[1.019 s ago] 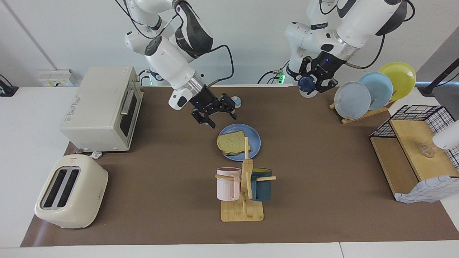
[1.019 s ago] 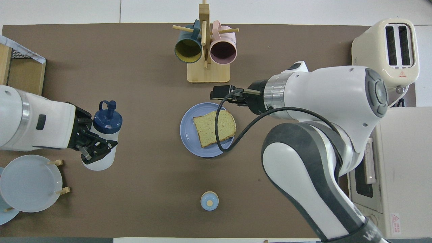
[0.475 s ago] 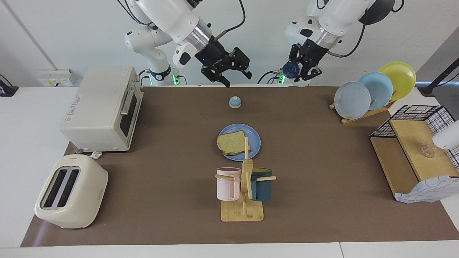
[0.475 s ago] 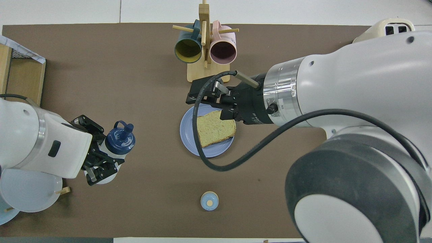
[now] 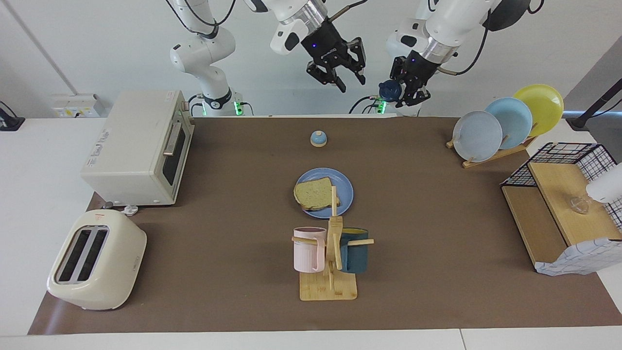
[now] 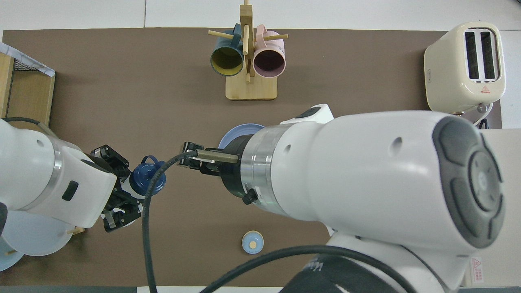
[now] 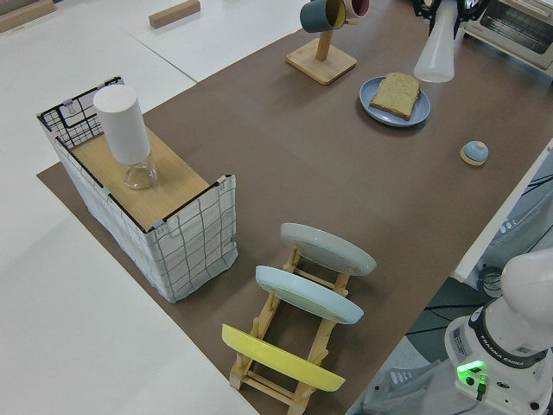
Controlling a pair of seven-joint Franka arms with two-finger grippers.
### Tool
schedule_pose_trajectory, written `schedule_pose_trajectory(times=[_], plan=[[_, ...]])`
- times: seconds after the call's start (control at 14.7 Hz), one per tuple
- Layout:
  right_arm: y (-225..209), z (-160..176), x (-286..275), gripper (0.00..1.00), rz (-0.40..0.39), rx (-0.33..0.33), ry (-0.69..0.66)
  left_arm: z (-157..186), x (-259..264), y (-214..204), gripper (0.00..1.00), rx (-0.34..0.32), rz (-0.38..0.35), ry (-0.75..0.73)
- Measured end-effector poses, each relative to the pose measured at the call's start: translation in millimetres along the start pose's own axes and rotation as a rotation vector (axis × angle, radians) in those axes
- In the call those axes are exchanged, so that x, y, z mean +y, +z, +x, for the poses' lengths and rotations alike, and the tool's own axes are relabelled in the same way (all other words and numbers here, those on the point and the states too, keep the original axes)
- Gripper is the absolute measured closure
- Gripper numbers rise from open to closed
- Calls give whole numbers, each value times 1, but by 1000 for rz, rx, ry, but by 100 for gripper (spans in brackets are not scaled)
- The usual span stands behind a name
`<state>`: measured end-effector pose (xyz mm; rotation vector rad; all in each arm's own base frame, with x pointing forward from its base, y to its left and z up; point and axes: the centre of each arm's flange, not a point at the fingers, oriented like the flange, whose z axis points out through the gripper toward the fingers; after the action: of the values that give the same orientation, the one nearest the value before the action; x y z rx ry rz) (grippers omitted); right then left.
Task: Put bread on plate and add seasoning
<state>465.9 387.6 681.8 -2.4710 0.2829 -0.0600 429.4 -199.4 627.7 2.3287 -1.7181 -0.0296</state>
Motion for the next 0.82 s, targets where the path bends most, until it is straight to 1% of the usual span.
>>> schedule_pose_trajectory(times=[0.14, 0.27, 0.34, 0.41, 0.61, 0.68, 0.82], plan=[[2, -2, -8, 46, 39, 31, 10, 3, 3, 0, 63, -2, 0, 11], [9, -9, -17, 48, 61, 42, 25, 6, 7, 1, 63, -5, 1, 19], [12, -12, -19, 49, 64, 42, 27, 6, 7, 1, 63, -6, 1, 21], [14, -13, -20, 54, 62, 43, 27, 6, 7, 1, 63, -6, 1, 21], [21, -10, -20, 57, 49, 65, 16, 6, 8, 0, 63, -5, 2, 22], [22, -9, -20, 64, 50, 68, 16, 6, 8, 0, 63, -4, 2, 22], [22, -9, -20, 66, 47, 72, 12, 6, 8, 0, 63, -4, 2, 22]])
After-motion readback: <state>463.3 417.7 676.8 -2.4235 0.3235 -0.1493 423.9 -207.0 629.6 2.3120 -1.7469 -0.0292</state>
